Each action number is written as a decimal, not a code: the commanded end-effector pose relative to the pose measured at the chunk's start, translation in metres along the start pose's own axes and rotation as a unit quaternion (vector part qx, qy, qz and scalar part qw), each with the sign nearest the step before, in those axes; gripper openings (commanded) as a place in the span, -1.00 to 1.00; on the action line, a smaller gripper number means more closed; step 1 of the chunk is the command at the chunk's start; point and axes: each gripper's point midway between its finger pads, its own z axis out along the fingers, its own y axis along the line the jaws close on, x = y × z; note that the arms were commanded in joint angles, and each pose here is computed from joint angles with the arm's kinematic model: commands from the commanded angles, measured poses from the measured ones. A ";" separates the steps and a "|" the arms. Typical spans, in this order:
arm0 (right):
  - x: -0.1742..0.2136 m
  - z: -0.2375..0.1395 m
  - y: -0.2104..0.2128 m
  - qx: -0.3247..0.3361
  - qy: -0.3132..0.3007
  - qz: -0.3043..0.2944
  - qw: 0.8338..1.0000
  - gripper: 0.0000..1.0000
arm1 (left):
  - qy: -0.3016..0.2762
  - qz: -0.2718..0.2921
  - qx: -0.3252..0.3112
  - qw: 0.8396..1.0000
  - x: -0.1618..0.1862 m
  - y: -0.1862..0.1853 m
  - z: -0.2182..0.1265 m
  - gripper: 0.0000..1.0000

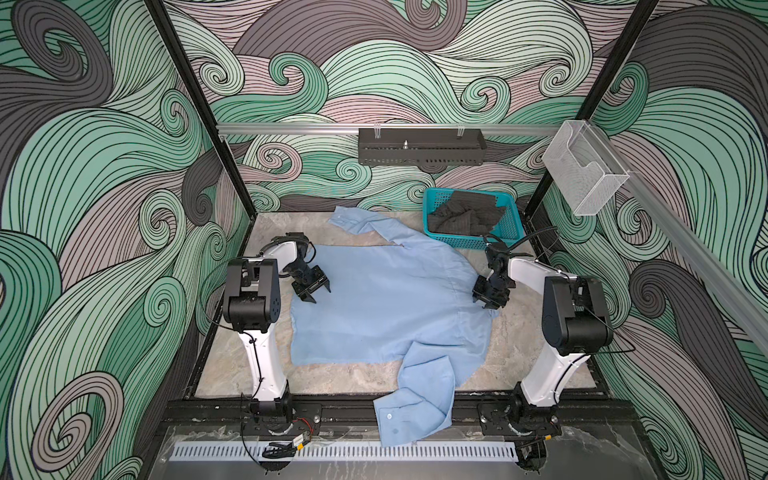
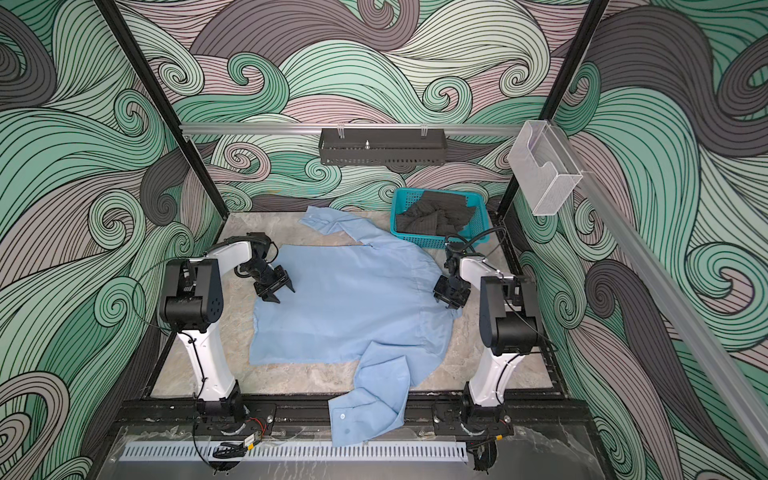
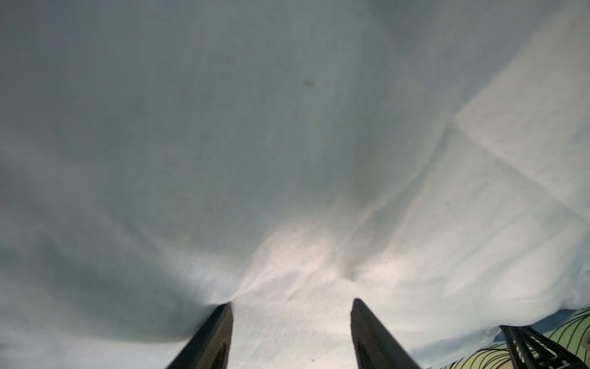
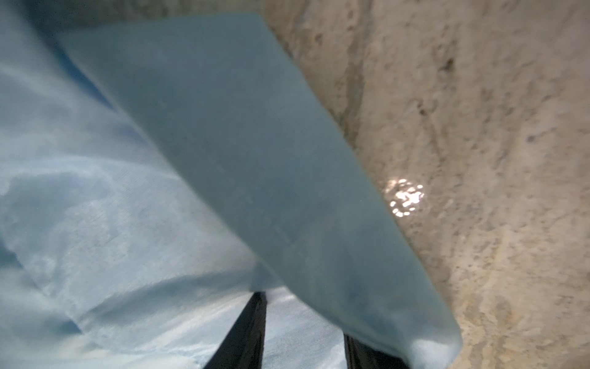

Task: Fold and stack the long sleeve shirts

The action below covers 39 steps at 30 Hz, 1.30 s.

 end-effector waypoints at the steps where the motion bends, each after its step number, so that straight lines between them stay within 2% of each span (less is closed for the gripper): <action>1: 0.008 0.007 -0.030 0.055 0.016 0.001 0.998 -0.16 | 0.006 -0.004 -0.015 1.000 -0.005 -0.001 0.009 0.24; 4: 0.005 -0.003 -0.023 0.036 0.013 -0.004 0.999 -0.11 | -0.001 0.000 -0.006 1.000 -0.004 -0.007 -0.004 0.24; 9: 0.003 -0.050 0.003 -0.009 -0.033 -0.039 0.999 0.27 | -0.088 0.031 0.040 0.995 0.011 -0.025 -0.079 0.35; 12: 0.007 -0.089 0.010 -0.016 -0.078 -0.056 0.995 0.46 | -0.149 0.038 0.043 0.987 0.036 -0.015 -0.126 0.41; 15: 0.019 -0.118 0.014 -0.030 -0.108 -0.070 0.991 0.56 | -0.193 0.016 0.055 0.980 0.068 0.005 -0.149 0.42; 20: 0.052 -0.149 0.015 -0.063 -0.126 -0.079 0.987 0.60 | -0.213 -0.062 0.098 0.970 0.128 0.044 -0.130 0.42; 27: 0.098 -0.165 0.023 -0.097 -0.122 -0.107 0.982 0.61 | -0.200 -0.161 0.073 0.964 0.180 0.104 -0.071 0.61; 36: 0.126 -0.167 0.031 -0.112 -0.110 -0.131 0.979 0.61 | -0.192 -0.226 0.031 0.954 0.179 0.128 -0.026 0.63; 39: 0.127 -0.168 0.031 -0.114 -0.110 -0.132 0.979 0.61 | -0.199 -0.237 0.028 0.950 0.169 0.130 -0.013 0.53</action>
